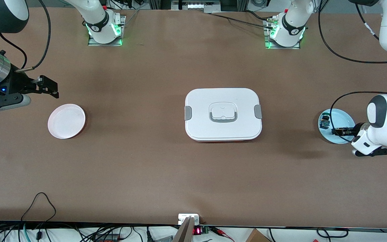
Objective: Transfer orange switch to right arm and place
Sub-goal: 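Close the left gripper on the orange switch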
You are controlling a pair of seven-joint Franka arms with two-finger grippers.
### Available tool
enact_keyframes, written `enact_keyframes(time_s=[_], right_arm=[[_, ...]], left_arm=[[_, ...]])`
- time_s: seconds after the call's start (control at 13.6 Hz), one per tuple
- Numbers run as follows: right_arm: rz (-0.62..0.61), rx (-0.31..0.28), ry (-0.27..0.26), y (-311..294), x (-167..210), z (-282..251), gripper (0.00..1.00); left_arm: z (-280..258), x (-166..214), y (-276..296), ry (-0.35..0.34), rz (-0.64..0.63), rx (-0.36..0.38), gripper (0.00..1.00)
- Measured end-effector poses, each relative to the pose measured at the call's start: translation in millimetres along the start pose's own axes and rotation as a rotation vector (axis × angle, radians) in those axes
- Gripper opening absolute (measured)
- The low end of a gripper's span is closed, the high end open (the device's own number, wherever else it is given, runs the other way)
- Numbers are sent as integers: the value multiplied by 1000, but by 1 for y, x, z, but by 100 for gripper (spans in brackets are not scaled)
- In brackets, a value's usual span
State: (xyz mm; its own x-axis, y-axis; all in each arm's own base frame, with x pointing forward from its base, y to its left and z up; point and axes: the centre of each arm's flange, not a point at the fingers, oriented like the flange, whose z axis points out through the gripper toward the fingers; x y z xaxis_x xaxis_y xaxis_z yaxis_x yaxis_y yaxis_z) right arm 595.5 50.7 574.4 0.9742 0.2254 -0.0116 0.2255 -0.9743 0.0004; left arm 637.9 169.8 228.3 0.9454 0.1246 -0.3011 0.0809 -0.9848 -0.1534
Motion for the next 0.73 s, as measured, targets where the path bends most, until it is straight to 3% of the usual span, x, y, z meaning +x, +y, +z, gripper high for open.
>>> enact_keyframes(time_s=[0.73], right_arm=[[0, -2, 16, 0, 2, -1, 100]], left_arm=[[36, 12, -5, 22, 19, -1, 100]])
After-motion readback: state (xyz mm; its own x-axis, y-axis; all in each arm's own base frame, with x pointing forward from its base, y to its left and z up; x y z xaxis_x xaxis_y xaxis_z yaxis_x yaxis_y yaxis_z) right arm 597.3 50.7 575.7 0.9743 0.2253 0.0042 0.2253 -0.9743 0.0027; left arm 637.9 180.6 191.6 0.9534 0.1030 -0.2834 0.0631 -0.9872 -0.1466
